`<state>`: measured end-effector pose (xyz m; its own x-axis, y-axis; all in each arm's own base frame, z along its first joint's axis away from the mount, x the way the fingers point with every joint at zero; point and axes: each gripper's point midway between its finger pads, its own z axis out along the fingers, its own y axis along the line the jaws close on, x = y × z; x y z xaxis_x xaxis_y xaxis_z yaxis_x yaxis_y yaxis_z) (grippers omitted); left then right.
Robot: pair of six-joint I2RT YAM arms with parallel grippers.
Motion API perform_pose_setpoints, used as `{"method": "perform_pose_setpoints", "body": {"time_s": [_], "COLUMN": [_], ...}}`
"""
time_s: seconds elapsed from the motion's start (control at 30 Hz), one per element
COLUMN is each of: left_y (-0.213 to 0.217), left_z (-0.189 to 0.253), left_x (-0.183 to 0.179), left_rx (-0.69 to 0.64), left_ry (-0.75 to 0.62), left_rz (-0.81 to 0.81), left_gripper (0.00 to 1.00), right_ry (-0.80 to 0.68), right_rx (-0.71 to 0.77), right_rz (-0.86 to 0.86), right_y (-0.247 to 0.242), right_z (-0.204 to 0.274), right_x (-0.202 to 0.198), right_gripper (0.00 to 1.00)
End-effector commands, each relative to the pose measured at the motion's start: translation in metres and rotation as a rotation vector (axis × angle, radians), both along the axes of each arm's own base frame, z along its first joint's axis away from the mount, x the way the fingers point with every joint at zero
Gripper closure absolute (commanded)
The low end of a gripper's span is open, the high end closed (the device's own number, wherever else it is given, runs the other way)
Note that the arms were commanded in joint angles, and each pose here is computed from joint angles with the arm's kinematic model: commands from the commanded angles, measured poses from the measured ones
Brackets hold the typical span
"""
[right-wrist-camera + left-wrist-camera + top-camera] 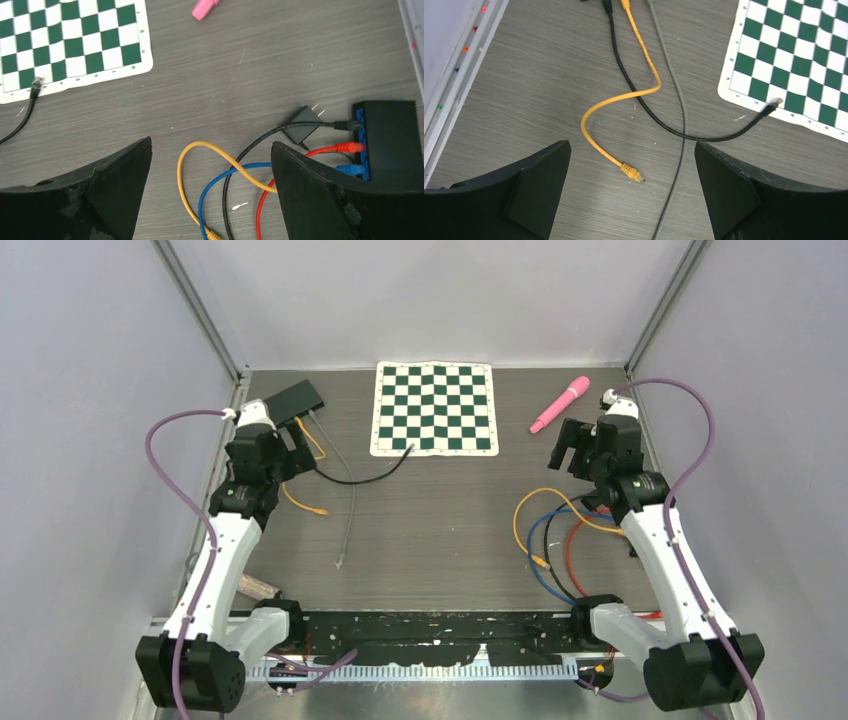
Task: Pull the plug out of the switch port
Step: Move the switch port to the center of the board.
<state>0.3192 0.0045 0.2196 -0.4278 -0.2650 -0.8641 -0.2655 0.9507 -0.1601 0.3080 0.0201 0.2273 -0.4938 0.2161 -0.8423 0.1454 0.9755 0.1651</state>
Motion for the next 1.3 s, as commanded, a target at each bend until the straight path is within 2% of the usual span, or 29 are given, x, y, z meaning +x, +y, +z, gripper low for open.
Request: {"method": "perform_pose_setpoints", "body": {"time_s": [0.0,0.03,0.07,0.1,0.13,0.17,0.23,0.27,0.33,0.47,0.57,0.67,0.87,1.03,1.27], "left_y": [0.01,0.007,0.0,-0.01,-0.01,-0.007,0.001,0.002,-0.004,-0.015,-0.029,-0.038,-0.051,-0.06,-0.055], "left_z": [0.03,0.037,0.045,0.051,0.054,0.051,0.048,0.046,0.034,0.0,0.0,-0.003,-0.003,-0.007,-0.015], "left_x": [0.015,0.017,0.02,0.02,0.02,0.016,0.01,0.009,0.001,-0.026,-0.038,-0.048,-0.054,-0.059,-0.07], "left_rx": [-0.064,-0.078,-0.09,-0.104,-0.123,-0.184,-0.264,-0.289,-0.339,-0.399,-0.432,-0.458,-0.409,-0.384,-0.35], "left_ry": [-0.082,-0.087,-0.096,-0.094,-0.098,-0.075,-0.055,-0.06,-0.054,-0.048,-0.13,-0.142,-0.14,-0.134,-0.14], "left_rz": [0.118,0.105,0.06,0.003,0.012,0.084,0.167,0.18,0.175,0.114,0.025,-0.027,-0.156,-0.237,-0.226], "left_gripper": [0.01,0.01,0.01,0.01,0.01,0.01,0.01,0.01,0.01,0.01,0.01,0.01,0.01,0.01,0.01], "right_ry": [0.016,-0.023,0.034,-0.027,-0.007,-0.054,-0.114,-0.173,-0.181,-0.094,-0.062,0.03,0.159,0.196,0.305], "right_rx": [0.075,0.086,0.082,0.104,0.107,0.128,0.16,0.165,0.145,0.162,0.188,0.204,0.217,0.257,0.204], "right_rz": [-0.213,-0.245,-0.311,-0.329,-0.349,-0.35,-0.343,-0.315,-0.281,-0.383,-0.403,-0.458,-0.723,-0.897,-0.997], "right_y": [-0.017,-0.021,-0.028,-0.029,-0.03,-0.029,-0.026,-0.024,-0.023,-0.035,-0.034,-0.04,-0.066,-0.08,-0.103], "right_z": [0.011,0.036,0.03,0.065,0.068,0.089,0.098,0.109,0.103,0.067,0.037,-0.009,-0.073,-0.102,-0.129], "right_x": [0.016,0.022,0.021,0.027,0.028,0.032,0.042,0.048,0.05,0.025,0.012,-0.001,-0.024,-0.033,-0.043], "right_gripper": [0.05,0.05,0.05,0.05,0.05,0.05,0.05,0.05,0.05,0.05,0.04,0.05,0.04,0.04,0.04]}}
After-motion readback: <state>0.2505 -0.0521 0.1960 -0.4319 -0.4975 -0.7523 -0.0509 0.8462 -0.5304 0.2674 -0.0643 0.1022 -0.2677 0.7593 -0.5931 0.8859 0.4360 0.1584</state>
